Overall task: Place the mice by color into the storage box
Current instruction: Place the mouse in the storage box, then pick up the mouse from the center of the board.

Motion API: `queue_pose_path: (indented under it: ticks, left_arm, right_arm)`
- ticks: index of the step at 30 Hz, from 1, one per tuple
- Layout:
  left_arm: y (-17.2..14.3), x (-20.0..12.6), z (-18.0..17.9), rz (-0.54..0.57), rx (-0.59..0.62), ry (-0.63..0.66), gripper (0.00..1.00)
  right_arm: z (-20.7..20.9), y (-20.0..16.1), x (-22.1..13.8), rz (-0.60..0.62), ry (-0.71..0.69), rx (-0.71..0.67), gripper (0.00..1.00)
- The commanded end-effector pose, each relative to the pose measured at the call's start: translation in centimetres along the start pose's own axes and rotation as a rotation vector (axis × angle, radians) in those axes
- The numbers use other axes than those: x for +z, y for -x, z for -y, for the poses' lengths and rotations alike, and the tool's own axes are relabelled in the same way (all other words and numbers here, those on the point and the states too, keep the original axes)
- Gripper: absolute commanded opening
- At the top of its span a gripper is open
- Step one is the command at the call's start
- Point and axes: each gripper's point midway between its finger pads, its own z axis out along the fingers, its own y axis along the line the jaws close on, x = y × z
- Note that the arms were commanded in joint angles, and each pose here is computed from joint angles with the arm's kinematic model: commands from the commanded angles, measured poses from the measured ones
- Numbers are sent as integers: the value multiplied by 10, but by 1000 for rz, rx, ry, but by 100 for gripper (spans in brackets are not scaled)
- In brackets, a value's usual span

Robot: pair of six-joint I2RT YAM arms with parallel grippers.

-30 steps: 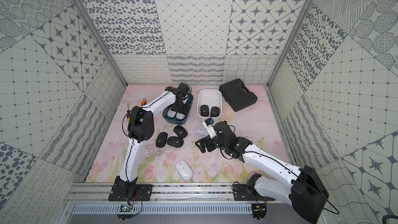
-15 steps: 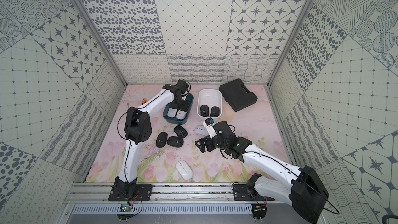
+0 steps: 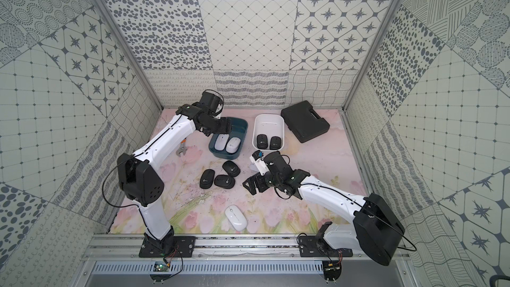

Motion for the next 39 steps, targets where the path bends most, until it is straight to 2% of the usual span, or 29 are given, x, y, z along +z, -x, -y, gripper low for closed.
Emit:
queue_pose_path:
  ticks: [1, 5, 8, 12, 16, 22, 39]
  left_arm:
    - [-28, -40, -20, 70, -167, -29, 80]
    - [-77, -69, -44, 86, -237, 3, 80]
    - [-106, -92, -52, 126, -283, -22, 82]
    - [-139, -124, -69, 180, -331, -1, 85]
    - [-163, -138, -79, 173, -366, 22, 86]
    - [-170, -155, -87, 223, -373, 40, 87]
    - [-170, -154, -90, 222, -348, 62, 87]
  right_arm:
    - [-10, 15, 17, -15, 22, -97, 99]
    - [-22, 24, 41, -75, 31, -191, 99]
    - [-31, 24, 60, -129, 53, -254, 99]
    - [-48, 22, 82, -205, 76, -361, 99]
    - [-58, 20, 98, -241, 66, -436, 99]
    - [-62, 18, 121, -306, 38, -519, 99]
    - [-48, 12, 149, -368, -10, -549, 99]
